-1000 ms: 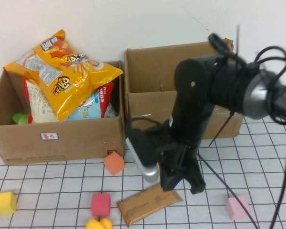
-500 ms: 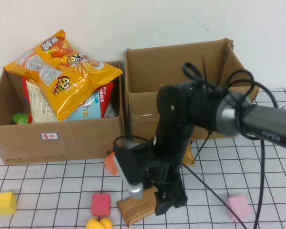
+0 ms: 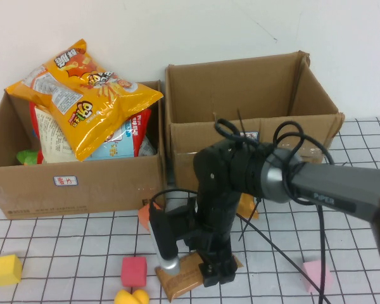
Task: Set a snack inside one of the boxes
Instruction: Pick up the biscuit, then place the biscuit in the biscuit box
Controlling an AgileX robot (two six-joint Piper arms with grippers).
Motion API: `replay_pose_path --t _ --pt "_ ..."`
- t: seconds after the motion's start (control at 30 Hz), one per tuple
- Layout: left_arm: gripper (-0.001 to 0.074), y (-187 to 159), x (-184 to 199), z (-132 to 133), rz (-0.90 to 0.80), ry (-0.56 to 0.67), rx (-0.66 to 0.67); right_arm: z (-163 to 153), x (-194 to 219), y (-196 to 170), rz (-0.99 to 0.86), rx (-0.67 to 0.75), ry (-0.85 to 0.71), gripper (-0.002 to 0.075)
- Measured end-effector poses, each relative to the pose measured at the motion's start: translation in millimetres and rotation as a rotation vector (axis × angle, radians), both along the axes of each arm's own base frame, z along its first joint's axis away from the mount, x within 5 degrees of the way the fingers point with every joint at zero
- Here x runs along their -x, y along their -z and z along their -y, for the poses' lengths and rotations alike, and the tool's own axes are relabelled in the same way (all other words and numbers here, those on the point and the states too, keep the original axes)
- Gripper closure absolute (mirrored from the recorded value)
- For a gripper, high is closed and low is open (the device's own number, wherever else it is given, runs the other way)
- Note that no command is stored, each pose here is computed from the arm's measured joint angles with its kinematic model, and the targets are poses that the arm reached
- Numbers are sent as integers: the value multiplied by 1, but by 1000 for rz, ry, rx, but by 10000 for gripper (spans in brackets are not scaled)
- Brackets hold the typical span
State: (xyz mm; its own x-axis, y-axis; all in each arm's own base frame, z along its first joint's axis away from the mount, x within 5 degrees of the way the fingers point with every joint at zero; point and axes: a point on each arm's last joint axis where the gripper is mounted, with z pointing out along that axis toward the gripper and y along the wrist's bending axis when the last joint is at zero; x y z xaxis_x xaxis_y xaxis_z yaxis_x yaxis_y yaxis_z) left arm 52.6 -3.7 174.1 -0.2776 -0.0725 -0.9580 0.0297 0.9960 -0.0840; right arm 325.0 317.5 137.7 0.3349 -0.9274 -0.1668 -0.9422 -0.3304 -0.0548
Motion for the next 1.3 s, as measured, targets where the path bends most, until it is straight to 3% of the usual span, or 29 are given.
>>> replay_pose_path --t 0.4,0.6,0.83,1.13,1.3 --pt "737 0 0 0 0 0 0 -8 1 18 15 3 39 251" --pt "737 0 0 0 0 0 0 -7 3 11 -17 22 95 252" --pt "737 0 0 0 0 0 0 -9 2 -69 -29 5 164 252" --pt "737 0 0 0 0 0 0 0 -6 -203 280 -215 335 252" --pt "737 0 0 0 0 0 0 20 -21 -233 426 -228 443 253"
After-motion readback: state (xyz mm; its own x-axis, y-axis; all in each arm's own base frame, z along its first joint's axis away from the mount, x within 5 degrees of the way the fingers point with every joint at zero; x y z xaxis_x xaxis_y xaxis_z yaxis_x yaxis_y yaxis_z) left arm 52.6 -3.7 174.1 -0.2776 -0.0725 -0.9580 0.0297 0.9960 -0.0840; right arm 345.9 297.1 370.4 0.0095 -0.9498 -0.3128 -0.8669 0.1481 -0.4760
